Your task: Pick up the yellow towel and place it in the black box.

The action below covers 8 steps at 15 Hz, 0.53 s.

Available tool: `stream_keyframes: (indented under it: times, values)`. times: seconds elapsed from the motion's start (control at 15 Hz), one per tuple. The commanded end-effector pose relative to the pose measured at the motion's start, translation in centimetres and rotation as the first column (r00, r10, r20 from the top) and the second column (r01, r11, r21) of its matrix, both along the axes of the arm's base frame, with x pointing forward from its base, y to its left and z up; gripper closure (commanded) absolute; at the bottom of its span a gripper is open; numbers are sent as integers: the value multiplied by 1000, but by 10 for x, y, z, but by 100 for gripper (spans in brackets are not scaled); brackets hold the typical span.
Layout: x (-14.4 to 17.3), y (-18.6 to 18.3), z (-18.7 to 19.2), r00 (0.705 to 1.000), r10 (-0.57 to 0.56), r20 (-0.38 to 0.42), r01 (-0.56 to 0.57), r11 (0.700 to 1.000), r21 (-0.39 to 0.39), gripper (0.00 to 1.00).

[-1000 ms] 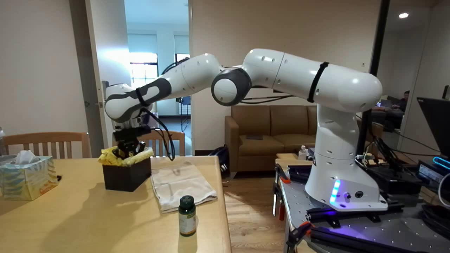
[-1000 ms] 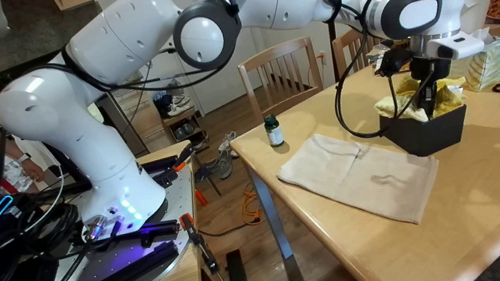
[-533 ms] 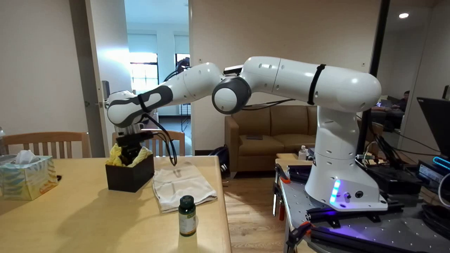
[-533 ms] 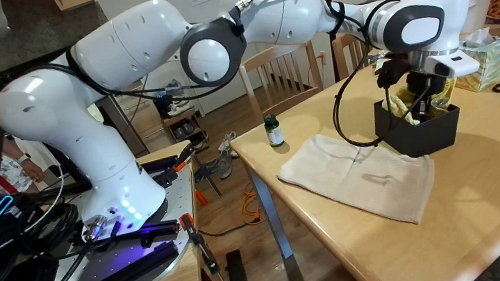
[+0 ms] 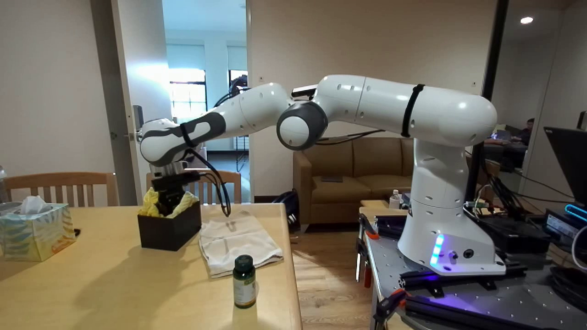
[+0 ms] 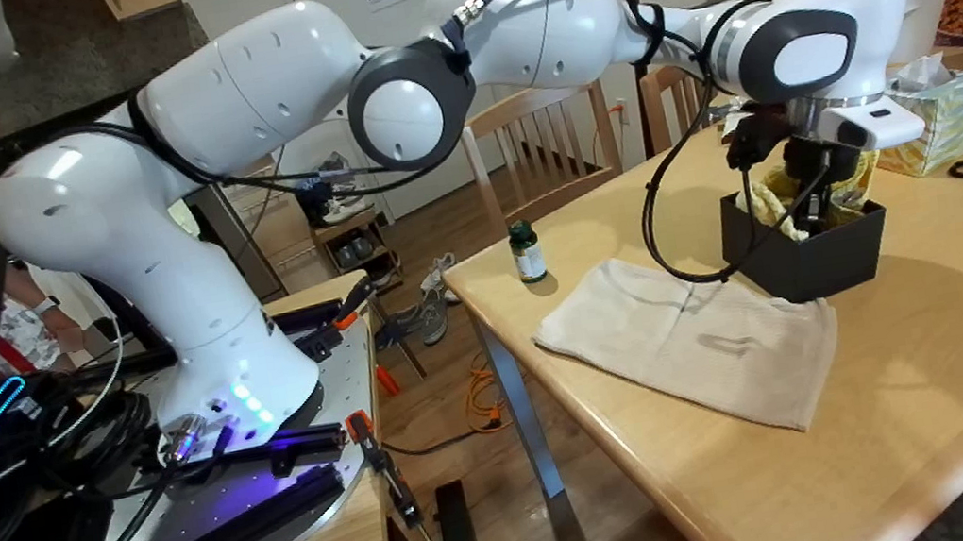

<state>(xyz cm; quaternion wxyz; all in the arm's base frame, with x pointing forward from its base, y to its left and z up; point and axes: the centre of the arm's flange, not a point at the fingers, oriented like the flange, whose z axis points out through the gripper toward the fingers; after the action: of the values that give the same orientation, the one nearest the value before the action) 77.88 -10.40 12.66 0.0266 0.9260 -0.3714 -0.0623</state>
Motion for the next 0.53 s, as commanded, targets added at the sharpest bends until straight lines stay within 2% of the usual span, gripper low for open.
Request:
stream_keyframes:
  times: [0.0, 0.07, 0.2, 0.47]
  values:
    - [0, 0, 1, 1000, 1, 3, -1, 1000, 2, 84]
    - [1, 1, 1, 1000, 6, 1, -6, 1000, 4, 52]
    - [1, 0, 1, 1000, 4, -4, -4, 1000, 5, 46]
    - [-2, 3, 11, 1000, 7, 7, -7, 1000, 4, 21]
